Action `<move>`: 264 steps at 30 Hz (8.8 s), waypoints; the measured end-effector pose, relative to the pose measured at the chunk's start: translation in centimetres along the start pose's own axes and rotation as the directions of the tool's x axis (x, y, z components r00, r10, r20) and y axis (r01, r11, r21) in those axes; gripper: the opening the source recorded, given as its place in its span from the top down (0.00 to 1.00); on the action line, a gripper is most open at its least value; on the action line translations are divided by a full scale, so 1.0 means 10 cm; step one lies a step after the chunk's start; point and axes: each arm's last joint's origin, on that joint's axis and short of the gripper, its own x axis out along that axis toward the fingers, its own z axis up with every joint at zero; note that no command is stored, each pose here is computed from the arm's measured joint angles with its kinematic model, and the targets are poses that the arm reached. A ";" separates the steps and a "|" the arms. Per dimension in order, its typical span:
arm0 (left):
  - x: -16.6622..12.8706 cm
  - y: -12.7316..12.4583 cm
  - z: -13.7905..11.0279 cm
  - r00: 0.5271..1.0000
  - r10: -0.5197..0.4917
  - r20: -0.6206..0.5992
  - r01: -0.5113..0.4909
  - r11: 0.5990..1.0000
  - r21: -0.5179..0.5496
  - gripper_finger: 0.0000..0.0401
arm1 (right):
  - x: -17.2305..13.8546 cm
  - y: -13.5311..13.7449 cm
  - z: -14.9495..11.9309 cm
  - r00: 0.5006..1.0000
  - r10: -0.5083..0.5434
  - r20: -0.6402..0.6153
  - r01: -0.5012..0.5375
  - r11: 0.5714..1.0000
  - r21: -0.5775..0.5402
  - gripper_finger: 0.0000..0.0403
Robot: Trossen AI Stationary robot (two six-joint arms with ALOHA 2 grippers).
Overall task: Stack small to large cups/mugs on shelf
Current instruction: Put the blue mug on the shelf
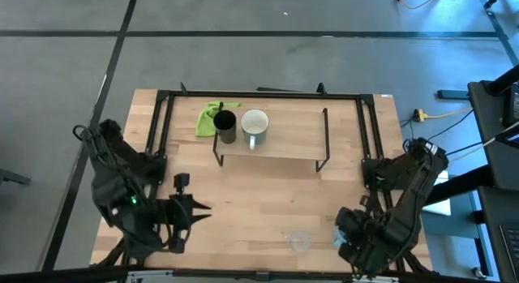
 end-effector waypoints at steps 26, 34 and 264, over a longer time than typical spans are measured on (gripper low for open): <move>0.35 -0.06 -0.39 0.982 0.190 -0.004 -0.190 0.981 0.042 0.85 | 0.12 0.03 -0.48 0.982 -0.046 -0.182 0.144 0.804 0.576 0.72; 0.36 -0.09 -0.37 0.988 0.157 -0.001 -0.157 0.988 0.012 0.85 | 0.23 0.06 -0.26 0.977 -0.085 -0.195 0.193 0.741 0.644 0.72; 0.67 0.19 -0.21 0.980 0.155 -0.127 -0.175 0.969 -0.172 0.85 | 1.02 -0.77 0.13 0.988 0.106 -0.116 -0.136 0.947 -0.290 0.56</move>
